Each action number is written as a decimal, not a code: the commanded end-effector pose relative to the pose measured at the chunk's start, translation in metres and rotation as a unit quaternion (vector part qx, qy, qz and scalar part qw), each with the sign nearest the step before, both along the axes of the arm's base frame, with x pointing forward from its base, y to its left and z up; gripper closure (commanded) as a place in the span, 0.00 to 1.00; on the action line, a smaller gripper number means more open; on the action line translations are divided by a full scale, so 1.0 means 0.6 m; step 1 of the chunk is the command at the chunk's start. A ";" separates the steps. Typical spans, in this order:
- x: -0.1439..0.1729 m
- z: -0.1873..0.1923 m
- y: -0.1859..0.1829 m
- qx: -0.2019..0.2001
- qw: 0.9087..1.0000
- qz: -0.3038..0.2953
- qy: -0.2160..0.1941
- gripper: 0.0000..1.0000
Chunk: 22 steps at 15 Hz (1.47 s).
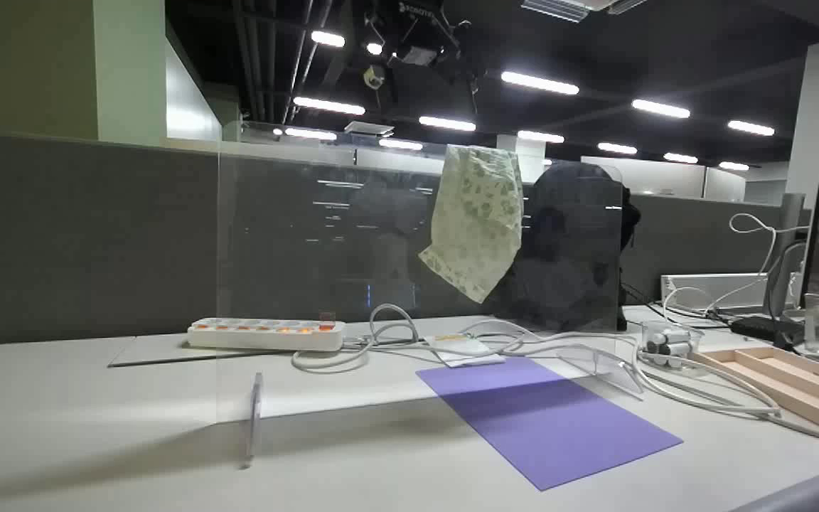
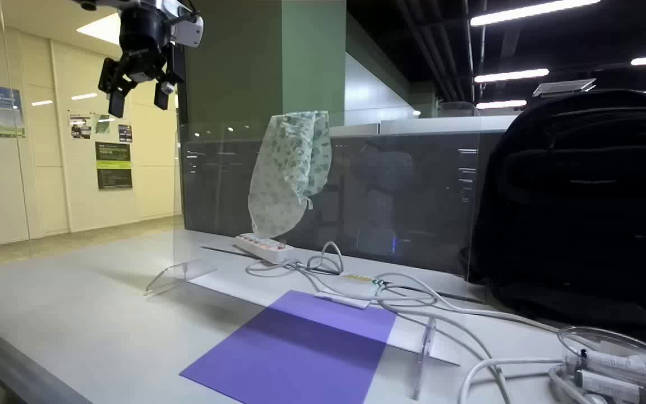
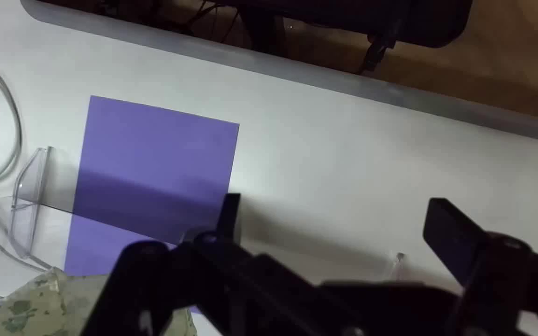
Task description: Take the cloth off the countertop shield and put it on the mat
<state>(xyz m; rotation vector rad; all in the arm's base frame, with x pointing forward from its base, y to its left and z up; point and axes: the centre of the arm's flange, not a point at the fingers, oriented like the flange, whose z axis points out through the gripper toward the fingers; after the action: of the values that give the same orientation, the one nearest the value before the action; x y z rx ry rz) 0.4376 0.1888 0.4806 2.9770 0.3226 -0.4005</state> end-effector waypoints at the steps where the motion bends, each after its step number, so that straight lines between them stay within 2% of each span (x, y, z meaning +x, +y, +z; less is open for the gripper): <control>1: 0.000 0.000 0.000 0.000 1.000 0.000 -0.001 0.00; 10: 0.001 0.000 0.000 0.001 1.000 0.000 -0.001 0.00; 13: -0.013 0.007 -0.007 -0.021 0.998 -0.019 -0.064 0.00; 16: -0.026 0.031 -0.036 -0.014 0.989 -0.050 -0.137 0.00; 20: -0.044 0.065 -0.113 0.022 0.973 -0.106 -0.202 0.00; 21: -0.045 0.072 -0.140 0.037 0.969 -0.123 -0.210 0.00; 22: -0.044 0.076 -0.165 0.063 0.967 -0.143 -0.201 0.00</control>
<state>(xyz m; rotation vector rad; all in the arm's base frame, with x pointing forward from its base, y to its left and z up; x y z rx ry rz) 0.4281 0.1326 0.5198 3.0473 0.0337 0.1514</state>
